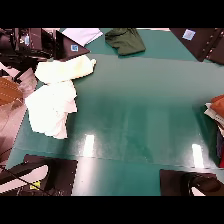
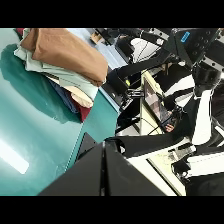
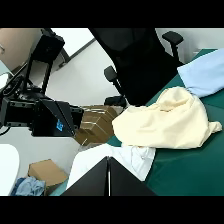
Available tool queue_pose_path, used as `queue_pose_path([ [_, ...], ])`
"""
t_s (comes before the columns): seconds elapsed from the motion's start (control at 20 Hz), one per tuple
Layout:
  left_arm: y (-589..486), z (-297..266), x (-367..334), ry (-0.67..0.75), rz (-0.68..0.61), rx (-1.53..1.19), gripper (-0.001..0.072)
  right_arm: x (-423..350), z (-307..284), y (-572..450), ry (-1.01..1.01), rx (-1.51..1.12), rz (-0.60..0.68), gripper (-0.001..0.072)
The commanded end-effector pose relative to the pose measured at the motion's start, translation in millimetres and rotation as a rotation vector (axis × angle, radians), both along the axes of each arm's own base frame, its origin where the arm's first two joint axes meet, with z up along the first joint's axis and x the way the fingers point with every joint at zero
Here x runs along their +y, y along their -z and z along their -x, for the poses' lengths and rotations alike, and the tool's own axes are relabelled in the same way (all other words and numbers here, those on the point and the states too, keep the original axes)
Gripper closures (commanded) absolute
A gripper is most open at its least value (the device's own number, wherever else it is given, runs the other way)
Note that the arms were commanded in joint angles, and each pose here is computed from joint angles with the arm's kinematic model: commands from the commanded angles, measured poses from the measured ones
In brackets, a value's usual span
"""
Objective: Fold the shirts.
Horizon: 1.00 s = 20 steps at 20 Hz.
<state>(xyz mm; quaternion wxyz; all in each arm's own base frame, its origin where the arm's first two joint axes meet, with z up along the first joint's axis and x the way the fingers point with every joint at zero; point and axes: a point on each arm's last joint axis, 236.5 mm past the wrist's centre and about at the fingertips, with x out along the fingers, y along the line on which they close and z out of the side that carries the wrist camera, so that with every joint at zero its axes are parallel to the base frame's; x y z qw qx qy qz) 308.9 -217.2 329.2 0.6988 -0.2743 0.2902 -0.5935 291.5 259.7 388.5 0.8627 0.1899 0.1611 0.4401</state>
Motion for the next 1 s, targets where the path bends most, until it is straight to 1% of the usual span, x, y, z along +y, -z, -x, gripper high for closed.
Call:
queue_pose_path([
  [0.0, 0.1, -0.1, 0.2, -0.001, 0.000, 0.000, 0.0681, 0.3, 0.5, -0.1, -0.001, 0.000, 0.000, 0.0694],
  [0.45, 0.1, -0.1, 0.2, -0.001, 0.000, 0.000, 0.0681, 0.3, 0.6, -0.3, -0.002, 0.000, -0.001, 0.0694],
  [0.55, -2.2, -7.4, 1.1, -0.032, 0.008, -0.007, 0.0681, -0.4, -1.2, -2.3, 0.006, -0.006, -0.008, 0.0694],
  [0.65, -13.1, -25.7, 4.3, -0.111, 0.057, 0.001, 0.0681, -6.8, -16.5, -18.3, 0.067, -0.050, -0.066, 0.0694],
  [0.75, -27.2, -25.8, 4.4, -0.112, 0.124, 0.040, 0.0681, -14.5, -25.3, -32.6, 0.114, -0.086, -0.115, 0.0694],
  [0.8, -29.6, -24.3, 4.1, -0.105, 0.130, 0.010, 0.0681, -17.4, -27.2, -38.0, 0.130, -0.100, -0.131, 0.0694],
  [0.9, -16.4, -11.1, 1.1, -0.044, 0.063, -0.057, 0.0681, -19.7, -29.5, -43.0, 0.145, -0.117, -0.145, 0.0694],
  [0.95, 8.2, -8.6, 2.2, -0.034, -0.036, -0.013, 0.0681, -19.8, -30.1, -37.9, 0.145, -0.118, -0.117, 0.0693],
])
